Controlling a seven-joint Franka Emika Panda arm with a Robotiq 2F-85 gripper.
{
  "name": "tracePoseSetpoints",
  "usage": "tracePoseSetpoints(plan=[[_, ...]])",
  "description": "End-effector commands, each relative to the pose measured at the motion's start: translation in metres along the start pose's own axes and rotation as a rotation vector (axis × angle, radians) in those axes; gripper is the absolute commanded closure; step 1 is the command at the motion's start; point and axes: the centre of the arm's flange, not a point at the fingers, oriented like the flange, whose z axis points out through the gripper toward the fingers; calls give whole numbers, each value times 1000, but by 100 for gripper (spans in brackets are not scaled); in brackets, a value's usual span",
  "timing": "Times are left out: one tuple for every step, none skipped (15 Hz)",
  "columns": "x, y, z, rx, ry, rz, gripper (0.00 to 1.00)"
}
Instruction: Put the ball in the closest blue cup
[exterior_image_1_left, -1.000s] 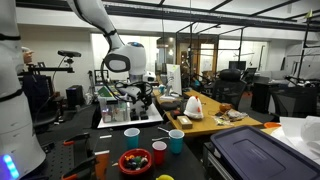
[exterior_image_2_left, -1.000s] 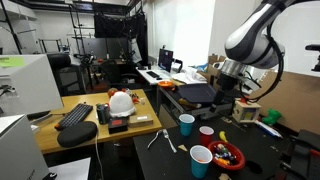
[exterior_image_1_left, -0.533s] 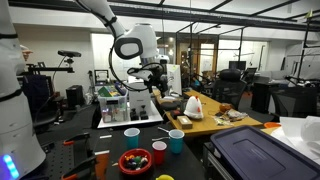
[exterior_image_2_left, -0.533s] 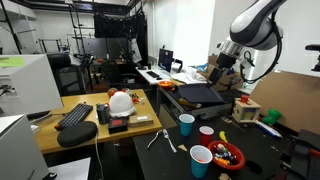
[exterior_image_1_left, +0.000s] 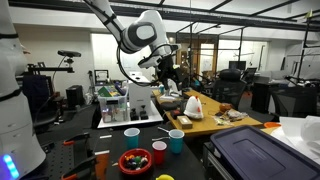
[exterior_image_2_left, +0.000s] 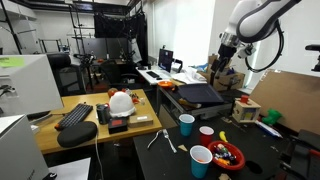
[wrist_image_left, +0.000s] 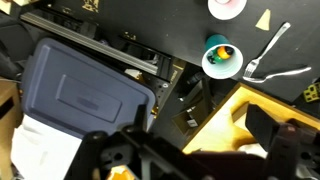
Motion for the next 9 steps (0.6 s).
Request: tracePoseSetpoints(plan=[[15, 9, -16, -108, -60, 44, 0], [16, 12, -18, -132, -77, 53, 0], [17, 15, -21, -145, -102, 59, 0], [17, 17, -24, -152, -128, 62, 0], [16, 18, -27, -156, -155, 64, 0], [15, 20, -29, -155, -183, 62, 0], [13, 22, -30, -145, -209, 62, 0], [10, 23, -27, -125, -195, 66, 0], [11, 23, -17, -139, -182, 61, 0]])
